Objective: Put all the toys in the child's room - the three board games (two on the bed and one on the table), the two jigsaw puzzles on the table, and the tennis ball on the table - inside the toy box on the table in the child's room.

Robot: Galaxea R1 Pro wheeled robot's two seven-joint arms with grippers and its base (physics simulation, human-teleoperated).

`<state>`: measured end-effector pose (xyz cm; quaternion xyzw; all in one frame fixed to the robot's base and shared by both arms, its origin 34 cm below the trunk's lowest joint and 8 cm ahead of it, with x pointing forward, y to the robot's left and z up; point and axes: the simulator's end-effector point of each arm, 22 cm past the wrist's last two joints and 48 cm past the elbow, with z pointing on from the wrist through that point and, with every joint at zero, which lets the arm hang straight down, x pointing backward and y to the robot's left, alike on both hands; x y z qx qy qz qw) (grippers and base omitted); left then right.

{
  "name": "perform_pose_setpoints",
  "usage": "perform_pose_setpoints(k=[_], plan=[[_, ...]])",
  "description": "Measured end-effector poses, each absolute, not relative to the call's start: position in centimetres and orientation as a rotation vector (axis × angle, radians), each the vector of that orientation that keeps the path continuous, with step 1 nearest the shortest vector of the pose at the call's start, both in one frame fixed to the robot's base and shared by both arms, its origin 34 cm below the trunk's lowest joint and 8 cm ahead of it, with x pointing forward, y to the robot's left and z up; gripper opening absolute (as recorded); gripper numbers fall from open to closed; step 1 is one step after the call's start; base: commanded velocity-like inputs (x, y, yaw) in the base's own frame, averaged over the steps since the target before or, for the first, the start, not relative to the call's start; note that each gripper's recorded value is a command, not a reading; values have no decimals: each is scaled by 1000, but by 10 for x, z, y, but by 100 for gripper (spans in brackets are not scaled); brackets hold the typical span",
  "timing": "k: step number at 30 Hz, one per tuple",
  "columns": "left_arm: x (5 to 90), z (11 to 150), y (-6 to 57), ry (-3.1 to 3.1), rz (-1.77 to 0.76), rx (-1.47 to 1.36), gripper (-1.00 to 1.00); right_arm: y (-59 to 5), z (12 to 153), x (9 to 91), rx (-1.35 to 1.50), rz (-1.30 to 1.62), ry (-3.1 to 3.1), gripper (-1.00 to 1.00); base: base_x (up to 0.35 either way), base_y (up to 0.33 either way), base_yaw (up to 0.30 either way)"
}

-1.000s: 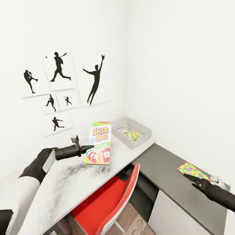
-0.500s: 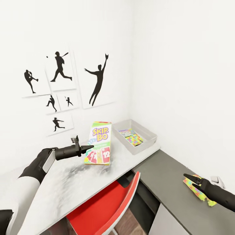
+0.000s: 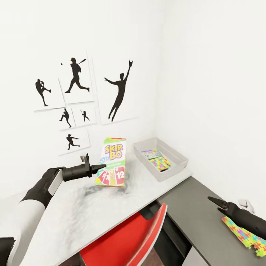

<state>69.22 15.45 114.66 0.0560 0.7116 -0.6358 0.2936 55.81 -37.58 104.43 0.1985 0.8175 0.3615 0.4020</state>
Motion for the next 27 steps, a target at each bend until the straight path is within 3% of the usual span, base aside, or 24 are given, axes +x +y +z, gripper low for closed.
perform_pose_setpoints(k=[11,27], plan=[[692,1146,154,1896,-1692,150,-100,-376,1045,558,501,915,2065,100,182,-31,254],[692,1147,154,1894,-1695,149,-100,-376,1045,558,502,918,2062,100,141,-109,16]])
